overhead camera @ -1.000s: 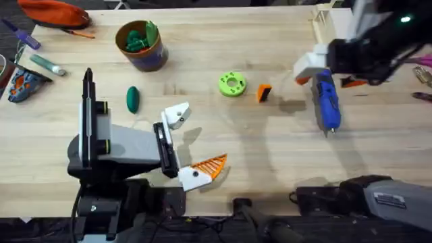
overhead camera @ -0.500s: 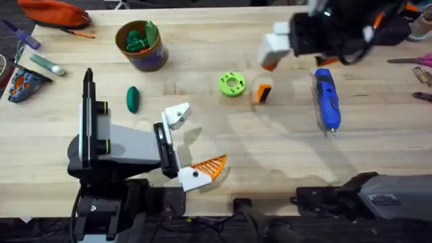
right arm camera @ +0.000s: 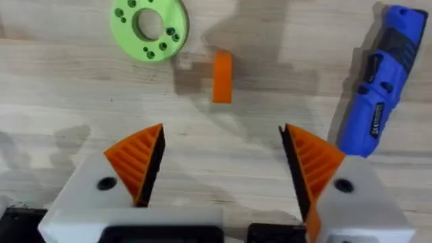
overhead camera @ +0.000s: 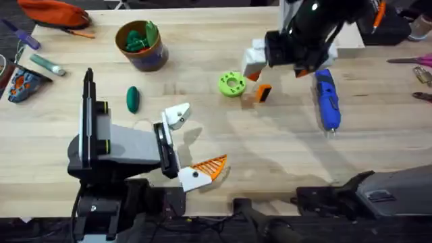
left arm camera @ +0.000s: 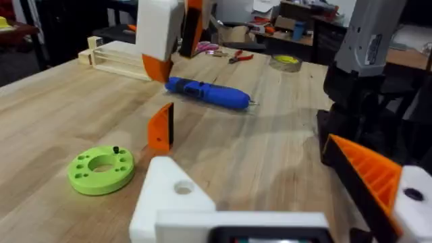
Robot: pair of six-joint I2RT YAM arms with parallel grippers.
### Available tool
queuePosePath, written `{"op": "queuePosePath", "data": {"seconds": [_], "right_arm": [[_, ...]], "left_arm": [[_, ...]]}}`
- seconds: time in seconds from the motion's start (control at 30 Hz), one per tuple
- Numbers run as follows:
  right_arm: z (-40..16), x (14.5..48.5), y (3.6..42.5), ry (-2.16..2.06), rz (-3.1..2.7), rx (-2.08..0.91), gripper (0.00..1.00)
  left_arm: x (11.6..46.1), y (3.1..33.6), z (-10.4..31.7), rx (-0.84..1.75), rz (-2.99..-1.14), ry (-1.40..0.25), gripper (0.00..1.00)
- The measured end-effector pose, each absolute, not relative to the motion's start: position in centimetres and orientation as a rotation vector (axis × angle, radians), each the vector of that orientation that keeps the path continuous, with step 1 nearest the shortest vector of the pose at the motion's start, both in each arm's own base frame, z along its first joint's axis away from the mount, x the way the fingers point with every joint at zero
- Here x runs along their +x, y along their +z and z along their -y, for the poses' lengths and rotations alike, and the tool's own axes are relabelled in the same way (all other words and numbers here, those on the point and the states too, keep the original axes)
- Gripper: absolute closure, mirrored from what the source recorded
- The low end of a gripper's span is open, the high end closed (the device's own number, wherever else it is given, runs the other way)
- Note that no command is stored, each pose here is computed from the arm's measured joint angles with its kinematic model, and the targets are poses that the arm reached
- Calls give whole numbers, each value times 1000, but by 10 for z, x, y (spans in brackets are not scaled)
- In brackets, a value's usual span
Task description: Pick up the gripper from the table and insert it into the empty holder that is missing its gripper. Then pick up a screw, insert it into the mounting hole, and use the screwdriver to tighten it. Finally, clean up the table by picking up the vegetable and placing it into the bucket.
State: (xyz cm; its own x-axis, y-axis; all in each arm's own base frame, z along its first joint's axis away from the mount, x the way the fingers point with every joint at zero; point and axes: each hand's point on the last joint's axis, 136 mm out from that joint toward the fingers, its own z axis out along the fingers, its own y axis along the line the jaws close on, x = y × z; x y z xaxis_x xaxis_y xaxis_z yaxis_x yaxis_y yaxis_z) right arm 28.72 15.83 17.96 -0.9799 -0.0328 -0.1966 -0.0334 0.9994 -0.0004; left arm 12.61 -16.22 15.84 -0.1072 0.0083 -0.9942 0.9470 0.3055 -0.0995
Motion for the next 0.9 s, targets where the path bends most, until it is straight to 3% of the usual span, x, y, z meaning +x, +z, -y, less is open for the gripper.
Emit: {"op": "queuePosePath", "data": {"seconds": [0.7, 0.9], "right_arm": [[-152, 299, 109, 30, -3101, 43, 27], [-156, 308, 105, 52, -3072, 35, 52]], "left_arm": [[126, 158, 162, 942, -1435, -1038, 12], [126, 158, 162, 942, -1434, -1038, 15]]}}
